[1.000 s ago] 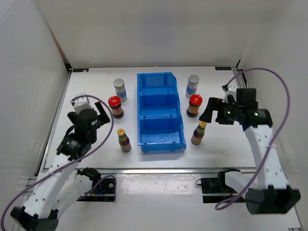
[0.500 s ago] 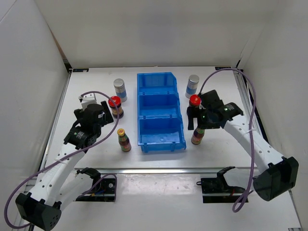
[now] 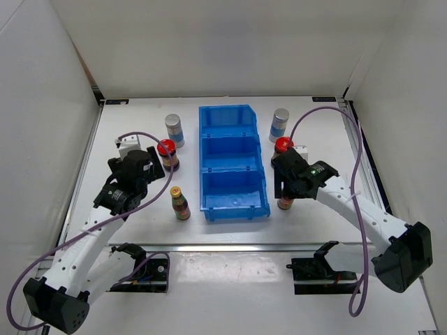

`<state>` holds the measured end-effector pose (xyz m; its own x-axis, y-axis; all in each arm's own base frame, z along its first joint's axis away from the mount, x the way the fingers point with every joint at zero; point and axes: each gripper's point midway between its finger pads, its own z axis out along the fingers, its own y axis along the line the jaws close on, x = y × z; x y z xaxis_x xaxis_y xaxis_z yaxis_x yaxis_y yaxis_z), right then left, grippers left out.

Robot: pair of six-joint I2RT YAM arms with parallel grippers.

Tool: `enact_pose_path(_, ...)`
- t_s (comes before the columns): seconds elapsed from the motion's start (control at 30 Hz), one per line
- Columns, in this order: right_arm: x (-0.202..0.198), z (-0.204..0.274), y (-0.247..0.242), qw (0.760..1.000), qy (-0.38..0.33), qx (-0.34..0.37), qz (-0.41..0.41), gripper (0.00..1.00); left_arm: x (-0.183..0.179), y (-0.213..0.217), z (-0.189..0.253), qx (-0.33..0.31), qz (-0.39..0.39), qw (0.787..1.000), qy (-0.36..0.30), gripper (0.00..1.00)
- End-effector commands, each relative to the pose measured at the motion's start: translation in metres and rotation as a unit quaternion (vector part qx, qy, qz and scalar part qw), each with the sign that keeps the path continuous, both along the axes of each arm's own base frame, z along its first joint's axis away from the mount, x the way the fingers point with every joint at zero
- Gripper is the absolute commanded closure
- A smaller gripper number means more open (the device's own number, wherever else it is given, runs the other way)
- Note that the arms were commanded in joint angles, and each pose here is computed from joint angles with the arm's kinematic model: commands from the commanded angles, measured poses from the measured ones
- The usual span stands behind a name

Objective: Organize the condiment bottles

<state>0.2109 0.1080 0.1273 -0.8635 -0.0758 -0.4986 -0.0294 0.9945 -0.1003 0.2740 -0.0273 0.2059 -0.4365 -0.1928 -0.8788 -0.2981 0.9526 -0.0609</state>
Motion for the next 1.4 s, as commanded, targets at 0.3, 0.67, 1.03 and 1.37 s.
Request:
enact_pose_path(0.3, 0.015, -0.004, 0.002, 0.999, -0.045, 0.010, -0.011, 0.32, 0.004, 0.002, 0.012, -0.006, 0.010, 1.000, -0.016, 0.00)
enact_pose_path(0.67, 0.026, -0.001, 0.002, 0.997, -0.074, 0.004, 0.001, 0.58, 0.005, 0.001, 0.009, -0.004, 0.010, 1.000, -0.012, 0.00)
enact_pose_path(1.03, 0.020, 0.006, -0.014, 0.992, -0.120, 0.011, -0.030, 0.00, 0.006, 0.001, 0.007, -0.002, 0.010, 1.000, -0.008, 0.00)
enact_pose_path(1.37, 0.025, 0.021, -0.018, 0.968, -0.234, 0.067, -0.056, 0.00, 0.006, 0.001, 0.007, -0.002, 0.010, 1.000, -0.008, 0.00)
